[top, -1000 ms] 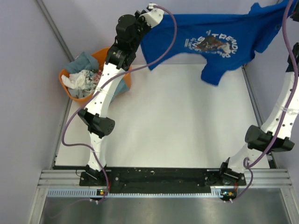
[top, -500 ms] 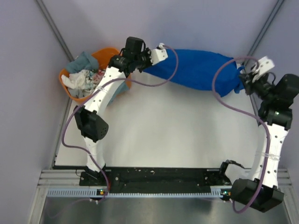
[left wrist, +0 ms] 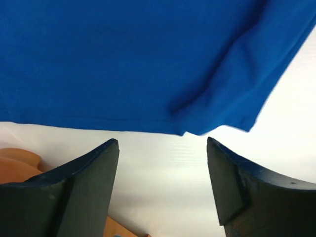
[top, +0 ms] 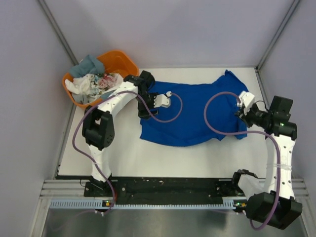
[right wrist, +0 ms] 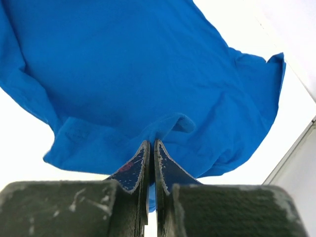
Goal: Fold and stack the t-shirts
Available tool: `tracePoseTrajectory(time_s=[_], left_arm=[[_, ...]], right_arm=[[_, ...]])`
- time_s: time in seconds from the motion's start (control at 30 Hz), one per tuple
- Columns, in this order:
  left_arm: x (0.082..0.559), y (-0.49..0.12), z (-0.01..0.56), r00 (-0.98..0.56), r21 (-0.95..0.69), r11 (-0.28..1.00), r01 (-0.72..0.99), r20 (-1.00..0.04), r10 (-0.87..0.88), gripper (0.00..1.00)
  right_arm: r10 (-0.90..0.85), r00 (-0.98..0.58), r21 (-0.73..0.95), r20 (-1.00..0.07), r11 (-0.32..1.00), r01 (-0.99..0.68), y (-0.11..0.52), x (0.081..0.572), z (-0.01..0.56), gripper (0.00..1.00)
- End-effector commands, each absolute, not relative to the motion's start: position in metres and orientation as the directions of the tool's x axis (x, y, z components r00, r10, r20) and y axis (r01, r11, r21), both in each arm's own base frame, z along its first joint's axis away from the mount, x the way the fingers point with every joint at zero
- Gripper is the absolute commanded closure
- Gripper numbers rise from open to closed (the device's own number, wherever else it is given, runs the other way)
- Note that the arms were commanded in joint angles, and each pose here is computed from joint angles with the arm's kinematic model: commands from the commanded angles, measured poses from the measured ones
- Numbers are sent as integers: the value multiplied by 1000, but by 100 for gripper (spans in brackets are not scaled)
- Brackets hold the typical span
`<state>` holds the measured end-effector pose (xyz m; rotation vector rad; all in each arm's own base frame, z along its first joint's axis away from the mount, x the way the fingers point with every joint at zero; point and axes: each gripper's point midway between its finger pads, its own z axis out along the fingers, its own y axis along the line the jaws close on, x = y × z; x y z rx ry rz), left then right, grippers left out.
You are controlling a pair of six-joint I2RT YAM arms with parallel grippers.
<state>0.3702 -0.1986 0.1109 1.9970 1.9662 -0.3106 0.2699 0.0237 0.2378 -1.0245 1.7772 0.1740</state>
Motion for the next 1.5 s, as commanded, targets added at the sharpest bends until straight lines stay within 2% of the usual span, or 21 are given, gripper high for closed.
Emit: tracePoseTrajectory(time_s=[0.0, 0.1, 0.23, 0.3, 0.37, 0.47, 0.6, 0.77, 0.9, 1.0, 1.13, 1.17, 1.37, 1.47], left_arm=[[370, -198, 137, 75, 142, -22, 990, -378, 923, 20], [333, -203, 147, 115, 79, -93, 993, -360, 926, 23], [262, -202, 113, 139, -124, -192, 973, -346, 928, 47], [244, -192, 91, 133, -176, -190, 966, -295, 946, 51], [231, -185, 79, 120, -201, -178, 963, -271, 955, 49], [218, -184, 68, 108, -207, -170, 963, -278, 955, 39], [233, -182, 40, 46, -136, -80, 988, -237, 970, 31], [226, -178, 25, 35, -146, -69, 987, -220, 975, 28], [221, -173, 11, 22, -137, -50, 989, -201, 979, 29], [208, -170, 8, 5, -173, -39, 984, -195, 981, 43], [194, -165, 6, -39, -210, 0, 978, -181, 983, 94], [192, -163, 7, -53, -217, 15, 976, -171, 984, 100], [189, -160, 35, -115, -206, 79, 975, -168, 979, 100], [214, -174, 69, -183, -160, 146, 976, -247, 952, 100]], right_arm=[[-620, -98, -355, -779, 564, -745, 27, 259, 221, 100], [-644, -117, -355, -756, 554, -753, 27, 255, 211, 100], [-683, -123, -379, -720, 535, -755, 23, 253, 202, 100], [-698, -123, -389, -705, 526, -756, 22, 253, 200, 100], [-704, -121, -393, -700, 520, -758, 22, 254, 200, 100], [-706, -116, -392, -698, 514, -763, 23, 254, 198, 100], [-712, -108, -393, -694, 500, -772, 25, 254, 192, 100], [-714, -106, -398, -692, 499, -770, 25, 253, 192, 100], [-712, -105, -394, -694, 498, -772, 26, 252, 190, 100], [-714, -100, -402, -693, 498, -768, 25, 252, 192, 100], [-724, -99, -415, -683, 497, -762, 23, 253, 191, 100], [-725, -95, -422, -682, 496, -759, 22, 254, 192, 100], [-722, -56, -450, -690, 488, -747, 26, 253, 202, 100], [-722, -16, -483, -692, 480, -732, 28, 254, 211, 100]])
